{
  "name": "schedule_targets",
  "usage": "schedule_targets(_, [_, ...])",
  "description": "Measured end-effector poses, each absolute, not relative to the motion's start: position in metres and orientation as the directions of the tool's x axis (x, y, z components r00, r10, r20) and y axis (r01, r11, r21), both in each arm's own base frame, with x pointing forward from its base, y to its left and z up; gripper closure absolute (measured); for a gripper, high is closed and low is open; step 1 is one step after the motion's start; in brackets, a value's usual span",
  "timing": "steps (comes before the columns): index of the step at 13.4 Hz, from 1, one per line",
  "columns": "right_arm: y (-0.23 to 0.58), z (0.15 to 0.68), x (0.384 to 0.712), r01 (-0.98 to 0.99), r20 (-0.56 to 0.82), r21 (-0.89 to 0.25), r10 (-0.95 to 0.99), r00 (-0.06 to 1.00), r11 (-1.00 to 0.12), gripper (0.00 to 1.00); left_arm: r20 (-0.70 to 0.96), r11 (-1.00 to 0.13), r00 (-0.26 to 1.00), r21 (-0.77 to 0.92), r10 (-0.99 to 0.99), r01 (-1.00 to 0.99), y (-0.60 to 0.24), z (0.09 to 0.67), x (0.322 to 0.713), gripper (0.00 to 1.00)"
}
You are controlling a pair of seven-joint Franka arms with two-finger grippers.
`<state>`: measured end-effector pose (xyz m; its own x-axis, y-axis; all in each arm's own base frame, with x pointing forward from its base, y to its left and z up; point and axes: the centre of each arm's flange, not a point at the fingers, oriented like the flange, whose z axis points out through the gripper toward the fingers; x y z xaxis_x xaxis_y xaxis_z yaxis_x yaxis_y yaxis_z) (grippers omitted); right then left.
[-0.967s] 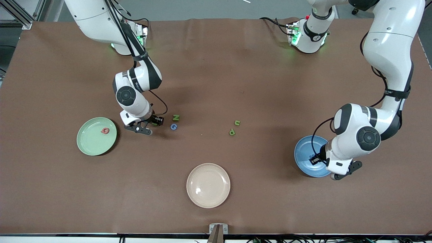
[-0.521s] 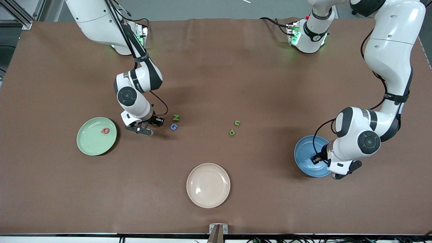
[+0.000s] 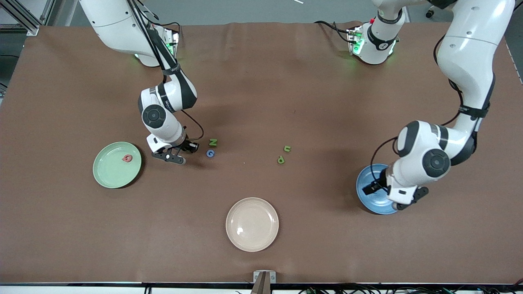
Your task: Sort upper and lower case letters into plates
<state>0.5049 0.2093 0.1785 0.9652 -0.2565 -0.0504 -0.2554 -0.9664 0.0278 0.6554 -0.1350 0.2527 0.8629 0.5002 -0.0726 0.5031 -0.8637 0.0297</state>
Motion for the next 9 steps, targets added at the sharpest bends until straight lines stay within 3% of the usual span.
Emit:
schedule_targets(5, [0.178, 0.221, 0.521, -0.229, -0.078, 0.032, -0.231, 0.970, -0.973, 0.65, -0.119, -0.785, 0.780, 0.019, 0.614, 0.620, -0.245, 0.258, 0.605, 0.00])
schedule_targets(9, [0.076, 0.255, 0.549, -0.117, -0.081, 0.003, -0.117, 0.990, -0.993, 0.65, -0.125, -0.684, 0.685, 0.057, 0.718, 0.727, -0.328, 0.233, 0.550, 0.00])
